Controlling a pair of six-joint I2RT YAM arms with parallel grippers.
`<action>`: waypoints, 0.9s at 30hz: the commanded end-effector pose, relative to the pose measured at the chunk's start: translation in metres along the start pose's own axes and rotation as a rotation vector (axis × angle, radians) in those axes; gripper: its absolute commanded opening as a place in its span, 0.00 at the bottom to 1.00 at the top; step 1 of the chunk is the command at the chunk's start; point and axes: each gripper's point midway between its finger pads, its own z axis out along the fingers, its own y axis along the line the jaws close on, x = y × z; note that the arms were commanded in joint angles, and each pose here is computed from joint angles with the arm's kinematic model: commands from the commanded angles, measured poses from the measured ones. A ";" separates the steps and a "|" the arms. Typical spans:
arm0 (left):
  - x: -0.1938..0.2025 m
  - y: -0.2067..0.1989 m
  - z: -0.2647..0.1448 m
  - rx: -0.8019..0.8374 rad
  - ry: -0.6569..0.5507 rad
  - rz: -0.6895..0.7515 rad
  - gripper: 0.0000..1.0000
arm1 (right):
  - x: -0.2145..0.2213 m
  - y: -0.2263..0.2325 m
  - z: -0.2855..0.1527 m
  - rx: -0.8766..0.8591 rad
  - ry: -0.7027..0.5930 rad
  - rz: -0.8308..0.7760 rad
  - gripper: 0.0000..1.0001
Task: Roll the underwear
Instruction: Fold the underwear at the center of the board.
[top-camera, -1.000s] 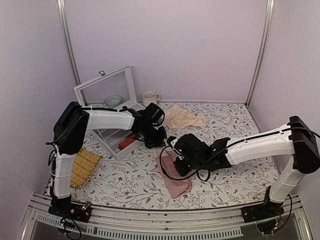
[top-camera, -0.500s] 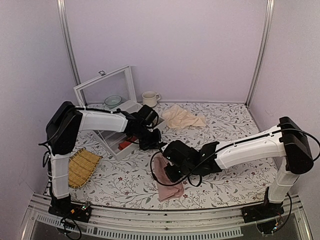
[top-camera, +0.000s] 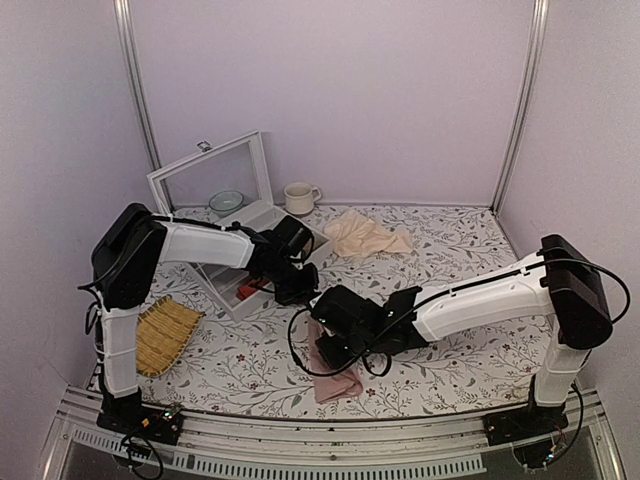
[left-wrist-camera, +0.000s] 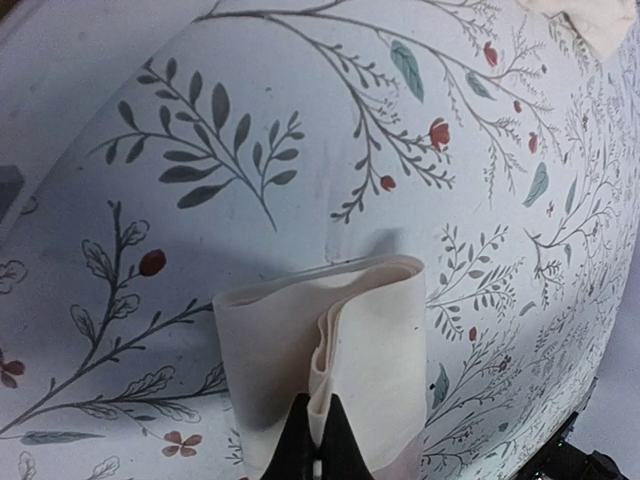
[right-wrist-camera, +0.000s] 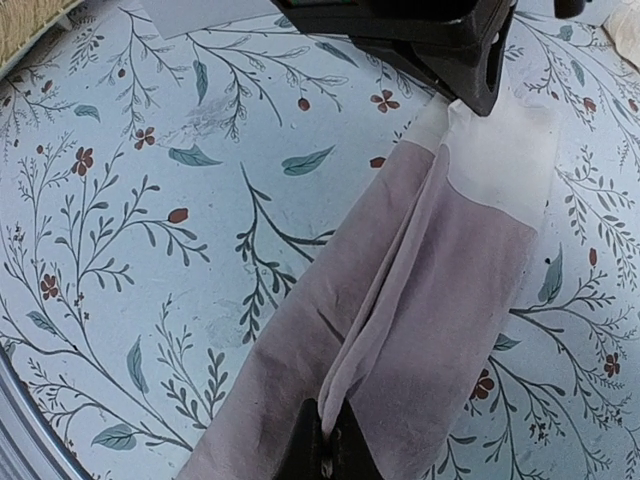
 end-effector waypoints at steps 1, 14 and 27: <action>-0.012 0.007 -0.007 -0.002 -0.040 0.011 0.00 | 0.022 0.011 0.021 -0.013 0.077 -0.013 0.00; -0.012 0.020 0.000 -0.036 -0.036 0.014 0.00 | 0.024 0.022 0.034 -0.037 0.108 -0.024 0.00; -0.007 0.025 0.006 -0.046 -0.021 0.005 0.00 | 0.029 0.029 0.044 -0.060 0.128 -0.024 0.10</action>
